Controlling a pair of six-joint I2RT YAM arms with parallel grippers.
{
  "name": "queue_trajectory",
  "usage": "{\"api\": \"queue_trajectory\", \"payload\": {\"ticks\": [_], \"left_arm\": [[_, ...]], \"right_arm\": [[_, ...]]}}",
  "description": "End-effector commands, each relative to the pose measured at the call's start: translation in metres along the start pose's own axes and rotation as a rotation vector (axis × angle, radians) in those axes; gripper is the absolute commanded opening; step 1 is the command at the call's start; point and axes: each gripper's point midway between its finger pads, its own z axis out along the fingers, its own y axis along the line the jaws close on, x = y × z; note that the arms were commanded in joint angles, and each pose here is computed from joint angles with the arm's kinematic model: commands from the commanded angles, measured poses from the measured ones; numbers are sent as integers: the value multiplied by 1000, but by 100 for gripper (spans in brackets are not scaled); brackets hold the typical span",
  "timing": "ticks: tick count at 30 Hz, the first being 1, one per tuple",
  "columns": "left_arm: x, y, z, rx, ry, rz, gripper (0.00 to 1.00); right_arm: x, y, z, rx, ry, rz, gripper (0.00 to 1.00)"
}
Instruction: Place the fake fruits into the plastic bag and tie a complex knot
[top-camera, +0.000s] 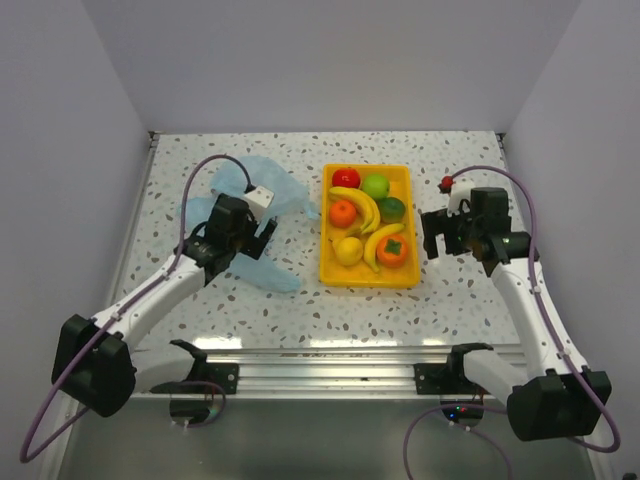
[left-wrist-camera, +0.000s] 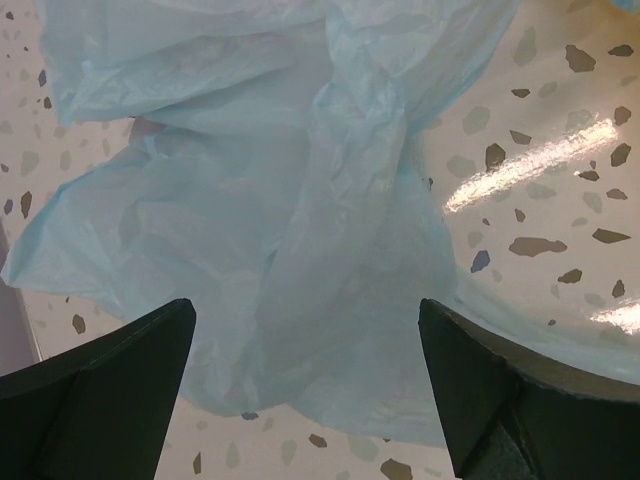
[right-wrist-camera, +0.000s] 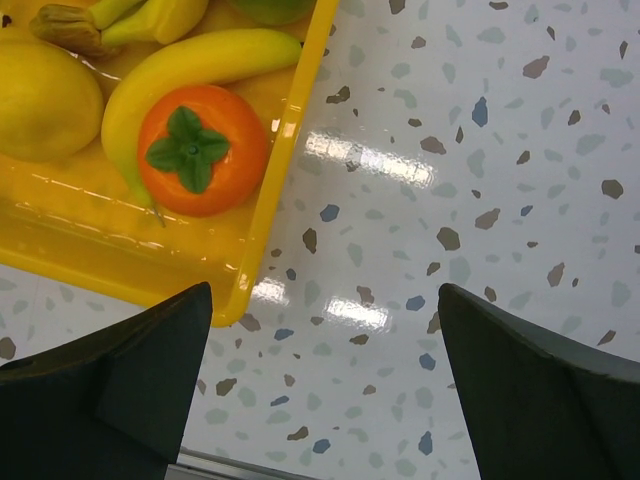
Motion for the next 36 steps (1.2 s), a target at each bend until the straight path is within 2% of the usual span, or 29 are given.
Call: {"api": "queue_trajectory", "payload": {"ticks": [1,6,7,8,9,10,11,13,14,16,17,18,20,21,26,32,36], "left_arm": [[-19,2,11,-83,-69,-44,100],[-8,-5,29,-129,-33,-29,100],[-5,-4,33,-137,-18,-24,99],[2,-7,39,-140,16,-7,94],[2,-6,40,-143,37,-12,79],[3,-6,42,-148,46,-13,70],[4,-8,44,-137,55,-12,56],[-1,-12,43,-106,56,-23,42],[-12,-16,41,-74,36,-33,24],[-18,-22,35,-24,45,-45,7],[-37,-24,28,10,14,-66,0],[-37,-26,23,38,35,-88,0],[-63,-21,8,109,-12,-137,0],[-62,-23,1,147,12,-195,0],[-98,-5,-36,363,-57,-332,0],[-118,-10,-73,570,-91,-432,0],[-117,-16,-84,705,-45,-584,0]], "right_arm": [[-8,-6,5,30,-32,12,99],[-6,-5,7,31,-27,11,99],[-6,-5,7,30,-28,12,98],[-6,-5,7,32,-29,10,99],[-7,-5,7,29,-28,12,99],[-8,-2,7,11,-31,17,99],[-6,1,9,-9,-18,22,99],[-11,8,8,-48,-14,29,99],[-11,10,9,-61,-2,29,99],[-16,13,7,-83,-1,27,98],[-17,16,8,-102,2,26,99],[-22,17,5,-114,-5,25,99],[-27,25,1,-161,-12,18,99],[-31,27,-3,-175,-16,19,99],[-48,42,-21,-261,-73,-4,98],[-76,58,-47,-348,-173,-9,98],[-91,61,-53,-371,-212,-8,98]]}}
